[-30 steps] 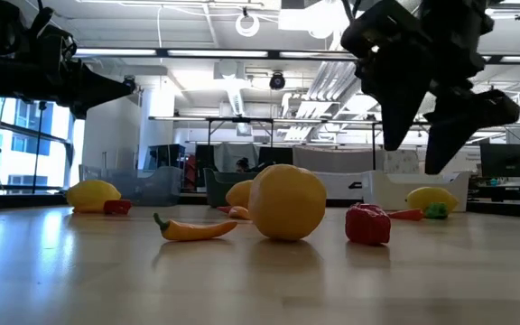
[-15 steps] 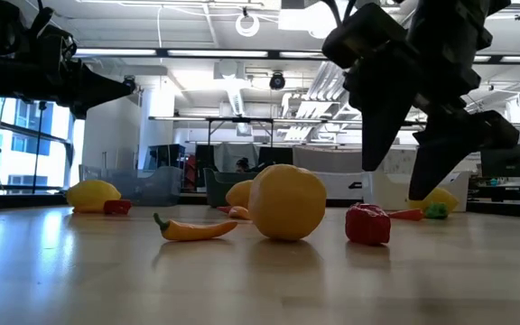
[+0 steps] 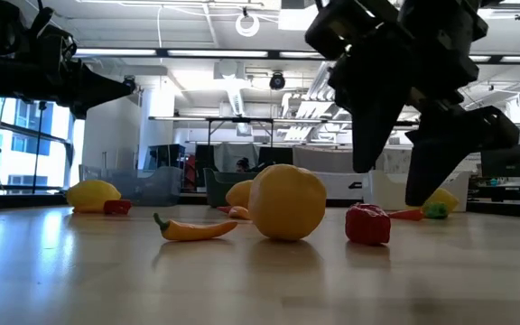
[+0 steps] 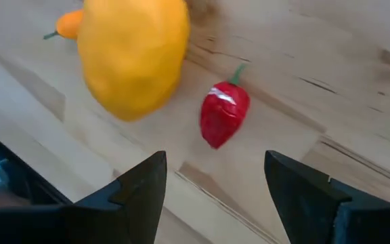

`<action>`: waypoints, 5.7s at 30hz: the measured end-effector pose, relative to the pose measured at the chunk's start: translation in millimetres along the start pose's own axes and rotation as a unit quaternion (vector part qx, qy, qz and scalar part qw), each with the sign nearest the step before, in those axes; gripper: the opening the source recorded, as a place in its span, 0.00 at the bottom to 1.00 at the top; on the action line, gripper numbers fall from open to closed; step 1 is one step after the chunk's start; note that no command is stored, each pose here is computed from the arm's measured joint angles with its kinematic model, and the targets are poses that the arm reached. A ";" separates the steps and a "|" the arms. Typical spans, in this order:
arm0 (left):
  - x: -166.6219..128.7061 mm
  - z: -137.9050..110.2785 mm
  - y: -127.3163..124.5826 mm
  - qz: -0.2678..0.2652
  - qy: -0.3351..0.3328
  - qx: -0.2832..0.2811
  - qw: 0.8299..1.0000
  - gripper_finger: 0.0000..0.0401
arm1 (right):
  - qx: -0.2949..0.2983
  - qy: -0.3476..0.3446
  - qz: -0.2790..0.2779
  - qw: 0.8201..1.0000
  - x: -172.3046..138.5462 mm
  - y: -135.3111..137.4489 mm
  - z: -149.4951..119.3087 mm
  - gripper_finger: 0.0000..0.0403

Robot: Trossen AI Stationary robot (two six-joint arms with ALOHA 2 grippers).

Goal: Sort produce into baskets
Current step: Put the red chili pepper into the white bin, then put the green chili pepper into the white bin

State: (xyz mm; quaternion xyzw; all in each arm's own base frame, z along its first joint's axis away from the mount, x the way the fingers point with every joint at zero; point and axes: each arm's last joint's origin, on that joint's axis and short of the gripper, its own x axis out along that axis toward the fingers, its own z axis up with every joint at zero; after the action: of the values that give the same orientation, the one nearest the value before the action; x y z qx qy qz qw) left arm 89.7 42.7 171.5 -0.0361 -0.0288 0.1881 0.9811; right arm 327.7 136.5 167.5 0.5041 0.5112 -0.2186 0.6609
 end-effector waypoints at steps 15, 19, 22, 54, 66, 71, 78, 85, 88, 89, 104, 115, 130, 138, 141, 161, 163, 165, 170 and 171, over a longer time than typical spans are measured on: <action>0.0 0.0 0.0 0.000 0.000 0.000 1.000 0.00 | -0.014 -0.020 -0.065 0.998 9.3 12.7 3.9 0.59; 0.0 0.0 0.0 0.000 0.000 0.000 1.000 0.00 | -0.018 -0.029 -0.075 0.997 13.8 10.8 4.7 0.59; 0.0 -0.1 0.0 0.000 0.000 0.000 1.000 0.00 | -0.023 -0.034 -0.077 0.996 19.5 10.3 5.8 0.56; 0.0 0.0 0.1 0.002 0.000 0.000 1.000 0.00 | -0.107 -0.030 -0.230 0.967 -109.3 -63.8 132.4 0.07; 0.0 0.0 0.1 0.002 0.000 0.000 1.000 0.00 | -0.027 -0.134 -0.288 0.948 -198.1 -190.0 247.5 0.07; 0.0 0.1 0.2 0.003 0.000 0.000 1.000 0.00 | -0.031 -0.139 -0.291 0.946 -206.2 -232.1 274.6 0.07; 0.0 0.0 0.2 0.004 0.000 0.000 1.000 0.00 | -0.027 -0.103 -0.302 0.947 -193.0 -273.1 297.2 0.07; 0.0 0.0 0.3 0.004 0.000 0.000 1.000 0.00 | -0.045 -0.084 -0.304 0.948 -175.0 -291.9 312.1 0.07; 0.0 0.0 0.2 0.004 0.000 0.000 1.000 0.00 | -0.040 -0.075 -0.305 0.949 -169.5 -295.7 314.0 0.07; 0.0 0.0 0.2 0.004 -0.001 0.000 1.000 0.00 | -0.040 -0.073 -0.305 0.949 -168.7 -296.1 314.1 0.08; 0.0 0.3 0.2 0.005 -0.002 0.000 1.000 0.00 | -0.071 -0.039 -0.322 0.943 -170.1 -287.8 308.6 0.37; 0.0 2.2 0.1 0.004 -0.012 0.001 1.000 0.00 | -0.085 -0.121 -0.318 0.936 -209.3 -251.2 289.3 0.22; -0.1 3.9 0.1 0.005 -0.020 0.019 1.000 0.00 | -0.231 -0.266 -0.210 0.912 -177.6 -177.8 288.5 0.02; -0.8 12.0 -0.1 0.016 -0.062 0.067 0.996 0.00 | -0.276 -0.318 -0.115 0.900 -139.7 -140.6 272.5 0.00; -1.0 14.0 -0.3 0.016 -0.072 0.067 0.995 0.00 | -0.306 -0.339 -0.094 0.885 -127.4 -128.8 264.7 0.00; 1.1 43.5 -7.2 -0.026 0.078 0.008 0.997 0.00 | -0.369 -0.400 -0.017 0.838 -81.3 -116.9 227.2 0.00; 5.0 45.7 -10.0 -0.044 0.093 -0.003 0.995 0.00 | -0.371 -0.400 -0.016 0.838 -80.8 -115.9 226.3 0.00; 9.3 47.5 -12.8 -0.056 0.107 -0.009 0.993 0.00 | -0.375 -0.400 -0.017 0.836 -80.8 -115.6 226.2 0.00; 22.7 46.7 -19.1 -0.072 0.158 -0.035 0.984 0.00 | -0.388 -0.399 -0.020 0.831 -80.0 -114.0 224.7 0.00; 25.1 47.7 -20.6 -0.074 0.172 -0.044 0.981 0.00 | -0.387 -0.398 -0.019 0.831 -79.9 -113.9 224.6 0.00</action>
State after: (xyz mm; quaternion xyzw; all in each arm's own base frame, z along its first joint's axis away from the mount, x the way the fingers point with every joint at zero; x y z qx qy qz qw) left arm 117.3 35.8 221.7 -0.1089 0.1295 0.1043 0.9801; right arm 307.8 -126.6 181.7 0.0665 0.2559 -0.1977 0.9439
